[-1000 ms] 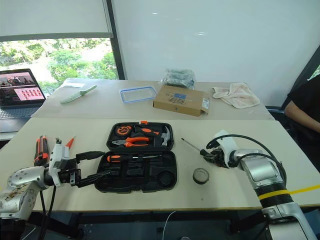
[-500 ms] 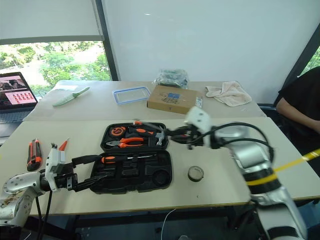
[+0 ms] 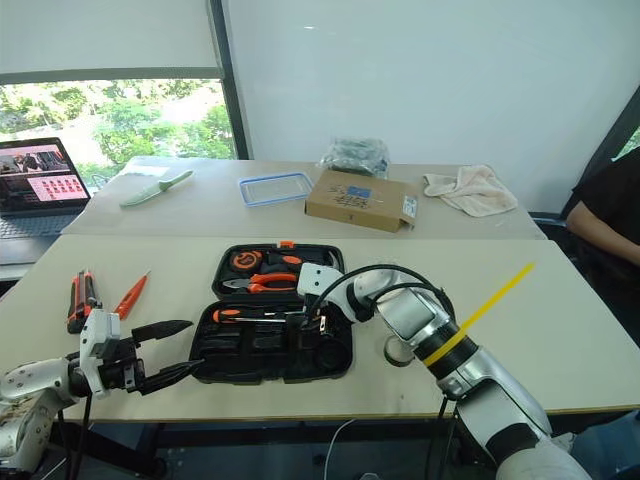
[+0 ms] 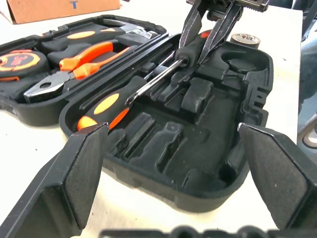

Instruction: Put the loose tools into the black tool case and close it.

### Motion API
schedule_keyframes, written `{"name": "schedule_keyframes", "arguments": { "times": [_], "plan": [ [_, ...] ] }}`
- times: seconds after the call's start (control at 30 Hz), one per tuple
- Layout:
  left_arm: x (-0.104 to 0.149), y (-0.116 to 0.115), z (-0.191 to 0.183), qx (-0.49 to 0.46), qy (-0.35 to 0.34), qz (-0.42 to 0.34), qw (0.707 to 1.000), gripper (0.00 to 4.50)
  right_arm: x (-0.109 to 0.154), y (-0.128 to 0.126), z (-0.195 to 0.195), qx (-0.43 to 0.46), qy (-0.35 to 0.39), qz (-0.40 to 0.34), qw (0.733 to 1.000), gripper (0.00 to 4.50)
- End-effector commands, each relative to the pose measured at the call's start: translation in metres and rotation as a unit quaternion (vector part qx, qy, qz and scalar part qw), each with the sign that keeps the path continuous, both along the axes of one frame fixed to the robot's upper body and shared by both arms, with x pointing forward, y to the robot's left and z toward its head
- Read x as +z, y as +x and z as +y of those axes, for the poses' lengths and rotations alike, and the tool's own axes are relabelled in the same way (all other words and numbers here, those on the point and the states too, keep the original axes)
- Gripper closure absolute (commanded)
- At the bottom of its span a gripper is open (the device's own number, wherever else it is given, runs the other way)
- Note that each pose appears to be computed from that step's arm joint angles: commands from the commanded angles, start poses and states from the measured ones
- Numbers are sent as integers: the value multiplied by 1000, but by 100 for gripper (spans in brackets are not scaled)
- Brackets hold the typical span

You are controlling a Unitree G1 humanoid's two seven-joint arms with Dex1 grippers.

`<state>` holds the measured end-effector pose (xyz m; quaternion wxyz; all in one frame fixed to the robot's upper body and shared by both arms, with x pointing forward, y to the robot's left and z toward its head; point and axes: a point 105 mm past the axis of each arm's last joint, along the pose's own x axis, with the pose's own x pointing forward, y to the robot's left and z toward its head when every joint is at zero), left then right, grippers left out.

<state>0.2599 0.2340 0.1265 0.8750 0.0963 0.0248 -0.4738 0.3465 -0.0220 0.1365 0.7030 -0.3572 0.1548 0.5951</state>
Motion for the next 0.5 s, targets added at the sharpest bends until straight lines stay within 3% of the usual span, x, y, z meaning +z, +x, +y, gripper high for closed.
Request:
{"name": "schedule_keyframes", "arguments": {
  "times": [0.03, 0.3, 0.5],
  "plan": [
    [11, -2, 1, 3, 0, -22, 1000, 0, -4, 7, -5, 0, -34, -19, 999, 354],
    [12, -3, 3, 8, 4, -23, 1000, 0, -12, 10, -17, -8, -80, -9, 997, 354],
    [11, -4, 4, 11, 7, -24, 1000, 0, -8, 11, -24, -29, -68, 23, 997, 354]
  ]
}}
